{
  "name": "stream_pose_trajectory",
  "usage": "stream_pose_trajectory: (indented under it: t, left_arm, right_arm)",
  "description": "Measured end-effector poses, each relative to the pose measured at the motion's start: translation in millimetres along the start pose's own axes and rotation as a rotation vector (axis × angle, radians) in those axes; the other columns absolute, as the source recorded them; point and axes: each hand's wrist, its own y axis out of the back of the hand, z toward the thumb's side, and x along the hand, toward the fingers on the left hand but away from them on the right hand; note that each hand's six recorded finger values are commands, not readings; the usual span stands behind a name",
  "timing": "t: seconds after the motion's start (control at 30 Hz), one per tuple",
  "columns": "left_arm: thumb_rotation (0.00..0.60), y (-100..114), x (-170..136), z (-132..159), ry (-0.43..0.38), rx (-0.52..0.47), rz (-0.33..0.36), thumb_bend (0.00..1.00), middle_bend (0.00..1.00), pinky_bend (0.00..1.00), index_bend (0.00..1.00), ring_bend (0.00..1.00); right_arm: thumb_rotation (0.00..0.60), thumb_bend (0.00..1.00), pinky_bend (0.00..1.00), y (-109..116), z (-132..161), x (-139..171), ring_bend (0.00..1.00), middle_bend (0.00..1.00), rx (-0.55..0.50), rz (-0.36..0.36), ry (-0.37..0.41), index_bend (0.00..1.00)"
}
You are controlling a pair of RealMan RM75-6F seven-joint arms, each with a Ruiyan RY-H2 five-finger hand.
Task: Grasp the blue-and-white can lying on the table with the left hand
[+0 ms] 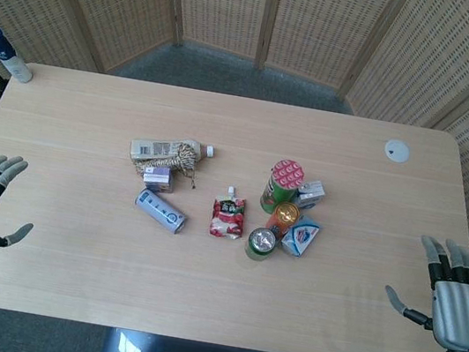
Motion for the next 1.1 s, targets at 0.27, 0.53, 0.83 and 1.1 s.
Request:
stream_pose_trajectory:
  t: [0.27,0.53,0.83,1.1]
  left_arm:
    - [0.404,-4.5,5.9,3.2,-0.01,-0.017,-0.023,0.32,0.0,0.0,0.0,0.0]
    - [0.403,-7.5,17.6,10.7,-0.054,0.011,-0.058,0.32,0.0,0.0,0.0,0.0]
    - [0.405,-44.8,44.7,41.1,-0.204,0.148,-0.208,0.32,0.03,0.0,0.13,0.0]
    - [0.406,-92.1,73.3,72.7,-0.32,0.211,-0.322,0.32,0.11,0.0,0.14,0.02]
  right_arm:
    - [0.206,0.27,0.0,2.6,2.1,0.1,0.0,0.14,-0.038,-0.014,0.008,0.0]
    - [0.209,0.27,0.0,4.1,-3.0,6.5,0.0,0.14,-0.033,-0.023,-0.011,0.0]
    - [0.209,0.27,0.0,5.2,2.4,5.7,0.0,0.14,-0.026,-0.022,-0.008,0.0]
    - [0.207,0.27,0.0,7.5,-2.8,8.1,0.0,0.14,-0.012,-0.018,-0.029,0.0]
